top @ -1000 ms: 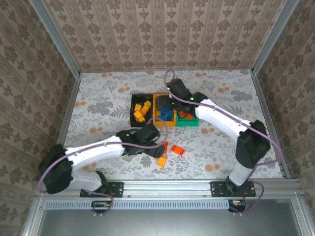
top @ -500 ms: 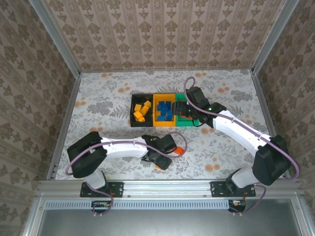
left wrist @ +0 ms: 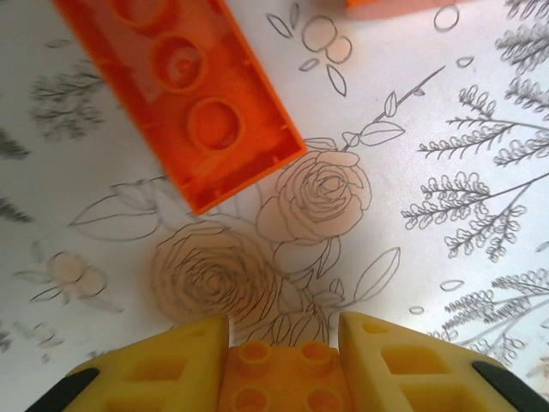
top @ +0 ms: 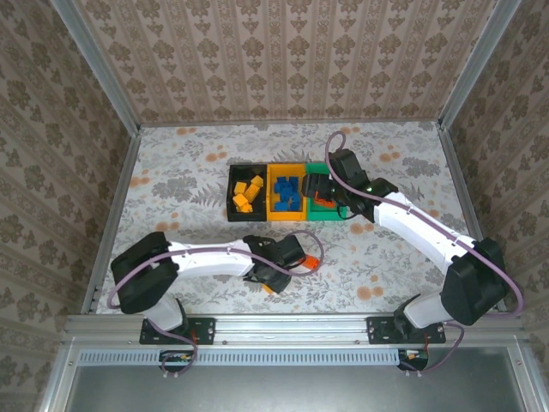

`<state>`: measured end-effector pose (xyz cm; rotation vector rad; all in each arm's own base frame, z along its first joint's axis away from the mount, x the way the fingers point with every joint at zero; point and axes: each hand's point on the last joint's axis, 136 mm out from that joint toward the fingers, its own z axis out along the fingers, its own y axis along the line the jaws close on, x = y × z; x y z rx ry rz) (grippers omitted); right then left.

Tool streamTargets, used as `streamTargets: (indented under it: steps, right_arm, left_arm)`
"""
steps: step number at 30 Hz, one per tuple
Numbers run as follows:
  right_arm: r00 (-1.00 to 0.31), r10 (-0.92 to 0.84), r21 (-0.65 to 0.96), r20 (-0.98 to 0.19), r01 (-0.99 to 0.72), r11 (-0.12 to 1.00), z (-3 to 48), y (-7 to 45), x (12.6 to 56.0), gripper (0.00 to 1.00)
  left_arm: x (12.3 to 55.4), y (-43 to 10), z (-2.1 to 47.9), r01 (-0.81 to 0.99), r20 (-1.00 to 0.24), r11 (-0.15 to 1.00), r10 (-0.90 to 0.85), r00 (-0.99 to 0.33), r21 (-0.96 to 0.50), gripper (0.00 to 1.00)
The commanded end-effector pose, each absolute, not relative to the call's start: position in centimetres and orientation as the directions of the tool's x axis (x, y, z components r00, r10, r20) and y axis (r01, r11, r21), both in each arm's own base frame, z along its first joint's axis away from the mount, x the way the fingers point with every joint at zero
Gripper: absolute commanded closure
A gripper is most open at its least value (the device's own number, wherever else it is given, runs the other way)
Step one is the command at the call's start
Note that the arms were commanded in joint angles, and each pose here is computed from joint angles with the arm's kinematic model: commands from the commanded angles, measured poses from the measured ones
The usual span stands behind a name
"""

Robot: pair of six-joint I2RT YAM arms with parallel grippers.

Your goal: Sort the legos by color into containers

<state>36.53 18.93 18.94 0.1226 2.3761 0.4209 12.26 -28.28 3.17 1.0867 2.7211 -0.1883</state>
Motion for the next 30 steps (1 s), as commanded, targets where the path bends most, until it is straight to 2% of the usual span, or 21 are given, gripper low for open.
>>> streamTargets:
  steps: [1,6,16,20,27,30]
  right_arm:
    - [-0.723,0.235,0.347,-0.649,-0.007,0.938,19.7,18.4,36.6,0.14]
    - [-0.729,0.24,0.34,-0.642,0.01,0.94,18.9,17.9,36.1,0.14]
    - [-0.733,0.251,0.335,-0.632,0.033,0.941,18.4,16.6,34.8,0.14]
    - [-0.74,0.251,0.335,-0.624,0.037,0.941,18.1,16.3,34.3,0.14]
    - [-0.752,0.235,0.322,-0.616,0.031,0.946,17.7,15.8,33.2,0.14]
    - [-0.774,0.22,0.336,-0.594,0.01,0.942,17.2,16.1,32.3,0.13]
  left_arm:
    - [13.7,-27.0,5.9,0.648,-0.307,0.762,0.613,-0.728,-0.015,0.66]
    - [18.5,-25.4,11.0,0.558,-0.471,0.83,0.493,-0.732,0.002,0.66]
    - [33.9,-21.0,18.4,0.279,-0.723,0.96,0.204,-0.66,0.016,0.65]
    - [39.0,-20.0,17.9,0.193,-0.729,0.981,0.146,-0.668,0.02,0.66]
    - [43.6,-21.1,15.6,0.178,-0.699,0.983,0.161,-0.697,0.049,0.66]
    - [44.4,-21.8,15.0,0.184,-0.685,0.982,0.161,-0.711,0.041,0.59]
